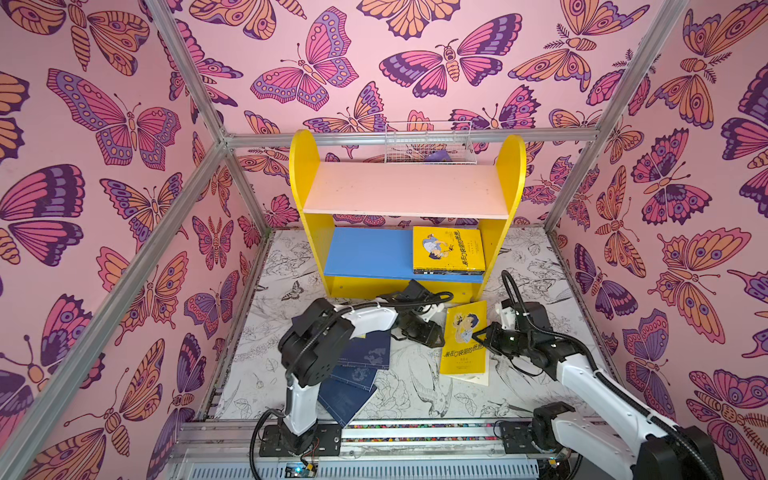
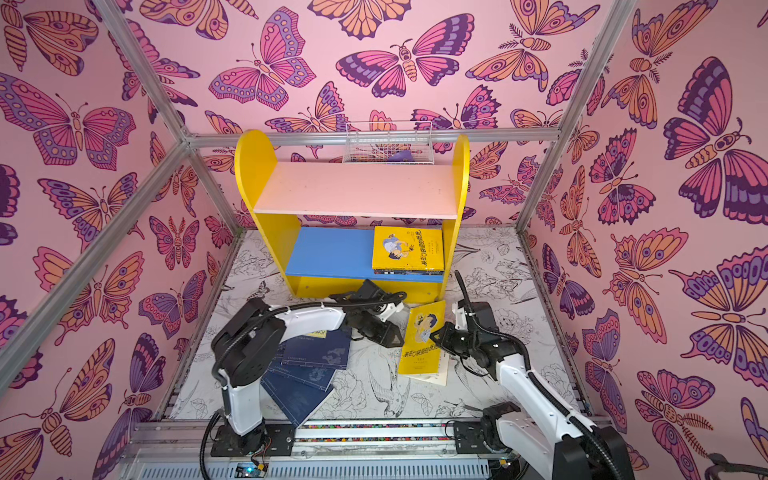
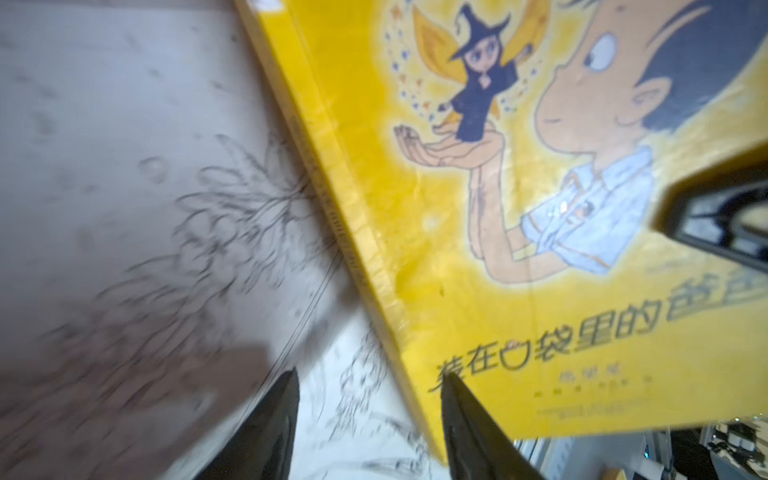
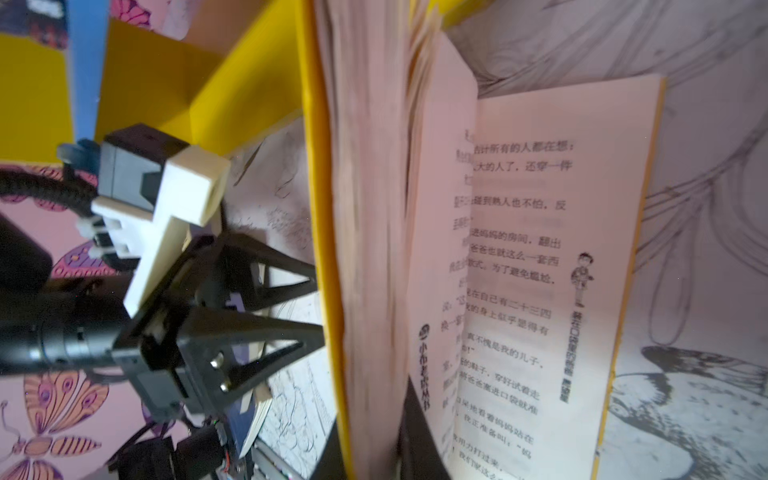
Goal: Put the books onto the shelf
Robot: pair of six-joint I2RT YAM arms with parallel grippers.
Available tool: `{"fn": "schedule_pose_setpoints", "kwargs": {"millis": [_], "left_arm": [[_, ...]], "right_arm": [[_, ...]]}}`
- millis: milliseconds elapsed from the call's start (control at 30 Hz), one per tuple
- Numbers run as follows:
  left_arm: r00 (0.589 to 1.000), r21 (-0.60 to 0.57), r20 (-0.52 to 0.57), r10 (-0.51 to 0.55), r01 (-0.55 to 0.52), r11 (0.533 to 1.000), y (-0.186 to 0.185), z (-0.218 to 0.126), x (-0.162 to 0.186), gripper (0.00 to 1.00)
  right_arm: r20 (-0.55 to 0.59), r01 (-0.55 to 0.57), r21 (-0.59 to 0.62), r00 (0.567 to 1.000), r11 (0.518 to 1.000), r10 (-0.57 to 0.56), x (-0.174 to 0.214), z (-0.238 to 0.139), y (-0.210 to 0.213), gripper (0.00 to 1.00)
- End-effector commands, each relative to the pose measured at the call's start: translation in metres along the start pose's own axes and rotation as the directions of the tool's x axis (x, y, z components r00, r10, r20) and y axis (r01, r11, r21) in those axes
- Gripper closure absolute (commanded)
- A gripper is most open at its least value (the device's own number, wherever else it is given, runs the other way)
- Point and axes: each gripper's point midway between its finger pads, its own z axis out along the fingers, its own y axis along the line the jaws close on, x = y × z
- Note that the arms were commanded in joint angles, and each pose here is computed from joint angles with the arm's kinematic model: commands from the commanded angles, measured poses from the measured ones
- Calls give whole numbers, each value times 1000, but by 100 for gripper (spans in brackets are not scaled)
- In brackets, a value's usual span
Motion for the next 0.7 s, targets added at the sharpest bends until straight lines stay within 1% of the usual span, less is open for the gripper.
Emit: {"fn": "schedule_pose_setpoints", "kwargs": {"millis": [0,67,133,167,267,367,500,600,667], "left_arm": [[980,144,130,-151,132,981,2,-62,-20,31],[957,200,191,-219,181,963,9,-89,-20,23],[944,223,218,-246,197,955,12,-107,-16,12],[941,234,232,-246,192,953,10,-115,-14,7],[940,260,254,-228,160,952,-3,-128,-6,0],[939,283,271,-211,131,950,-10,-135,-2,0],[933,298,283,-221,133,945,-9,-132,-1,1],[925,352,296,-238,126,928,-14,-130,-8,3],[924,389,309,-227,96,916,-24,-130,-15,5]], "right_arm": [[-56,148,-232,985,961,-166,7,-21,57,100],[-57,171,-354,977,919,-203,8,-29,83,100],[-44,176,-449,975,876,-219,4,-36,104,100],[-44,174,-481,974,859,-222,2,-38,111,100],[-66,181,-552,964,814,-259,0,-43,129,100],[-85,181,-571,957,801,-277,-3,-43,136,100],[-75,189,-588,956,787,-285,-9,-42,143,100],[-70,193,-607,953,771,-294,-10,-42,151,100],[-83,198,-614,946,764,-312,-6,-40,155,100]]}}
